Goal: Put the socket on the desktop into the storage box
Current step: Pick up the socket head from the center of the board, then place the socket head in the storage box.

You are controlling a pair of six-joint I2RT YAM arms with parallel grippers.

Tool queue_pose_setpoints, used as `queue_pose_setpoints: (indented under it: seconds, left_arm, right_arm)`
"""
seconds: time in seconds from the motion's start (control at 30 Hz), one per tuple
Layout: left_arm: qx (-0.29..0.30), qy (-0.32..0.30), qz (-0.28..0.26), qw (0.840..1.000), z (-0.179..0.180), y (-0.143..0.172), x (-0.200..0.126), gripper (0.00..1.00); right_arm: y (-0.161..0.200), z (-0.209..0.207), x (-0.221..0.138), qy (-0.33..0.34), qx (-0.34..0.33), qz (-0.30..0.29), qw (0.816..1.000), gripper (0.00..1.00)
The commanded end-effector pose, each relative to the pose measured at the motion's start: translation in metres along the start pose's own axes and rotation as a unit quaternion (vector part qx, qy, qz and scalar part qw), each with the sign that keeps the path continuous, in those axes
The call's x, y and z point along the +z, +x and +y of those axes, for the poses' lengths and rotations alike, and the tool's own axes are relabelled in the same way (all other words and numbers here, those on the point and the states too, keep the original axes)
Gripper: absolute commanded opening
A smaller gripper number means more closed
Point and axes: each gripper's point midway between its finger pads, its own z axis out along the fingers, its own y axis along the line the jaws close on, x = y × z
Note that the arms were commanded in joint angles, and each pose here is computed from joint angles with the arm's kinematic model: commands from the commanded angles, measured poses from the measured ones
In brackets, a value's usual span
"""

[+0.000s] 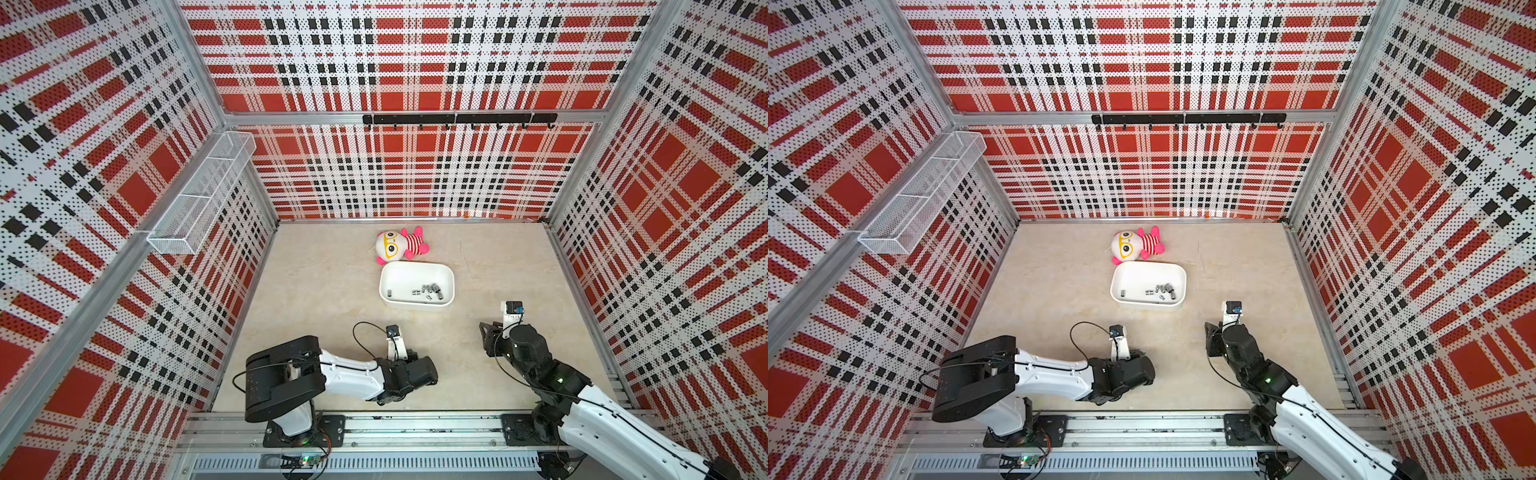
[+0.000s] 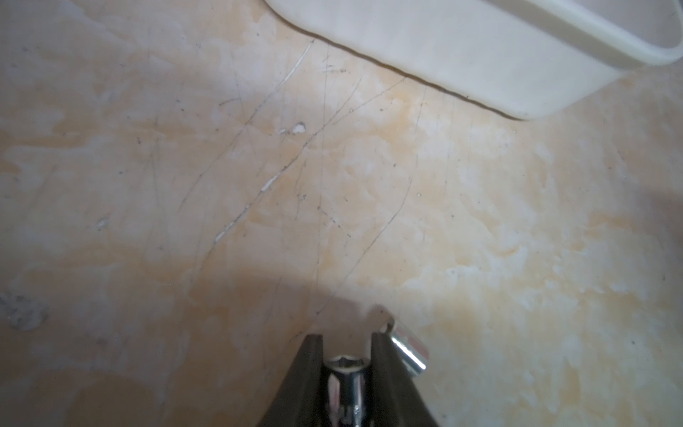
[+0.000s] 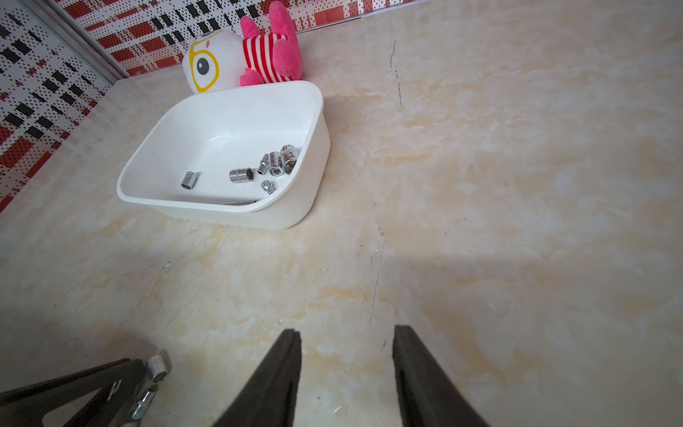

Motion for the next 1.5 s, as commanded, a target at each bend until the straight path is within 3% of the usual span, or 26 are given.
queue_pose_setpoints:
  seconds: [0.0,0.37,0.57,0.73,0.87,1.0,1.27,1.47]
  left_arm:
    - [0.024,-0.027,0.021,0.999,0.019,0.010,0.004,0.21]
    - [0.034,0.002,-0.020,0.999,0.000,-0.029,-0.020,0.07]
    - [0.045,0.040,-0.085,0.995,-0.027,-0.085,-0.053,0.00]
    - [0.086,0.087,-0.170,0.978,-0.058,-0.146,-0.068,0.00]
    - [0.070,0.141,-0.174,0.972,-0.074,-0.184,-0.043,0.00]
    - [0.096,0.133,-0.168,0.972,-0.089,-0.212,-0.007,0.00]
    - [0.136,0.110,-0.104,0.979,-0.087,-0.188,0.061,0.00]
    - [0.122,0.126,-0.074,0.982,-0.084,-0.182,0.079,0.00]
  right_arm:
    - [-0.001,0.001,0.001,-0.003,0.003,-0.005,1.000,0.47]
    - [-0.001,0.001,0.001,-0.003,0.004,-0.006,1.000,0.47]
    - [-0.001,0.003,0.001,-0.006,0.003,-0.005,1.000,0.47]
    - [0.000,0.004,0.001,-0.009,0.001,-0.004,1.000,0.47]
    - [-0.001,0.004,0.002,-0.011,0.000,-0.005,1.000,0.47]
    - [0.001,0.006,0.003,-0.013,-0.002,0.001,1.000,0.47]
    - [0.002,0.006,0.004,-0.014,-0.004,0.002,1.000,0.47]
    - [0.002,0.009,0.003,-0.021,-0.005,0.003,1.000,0.48]
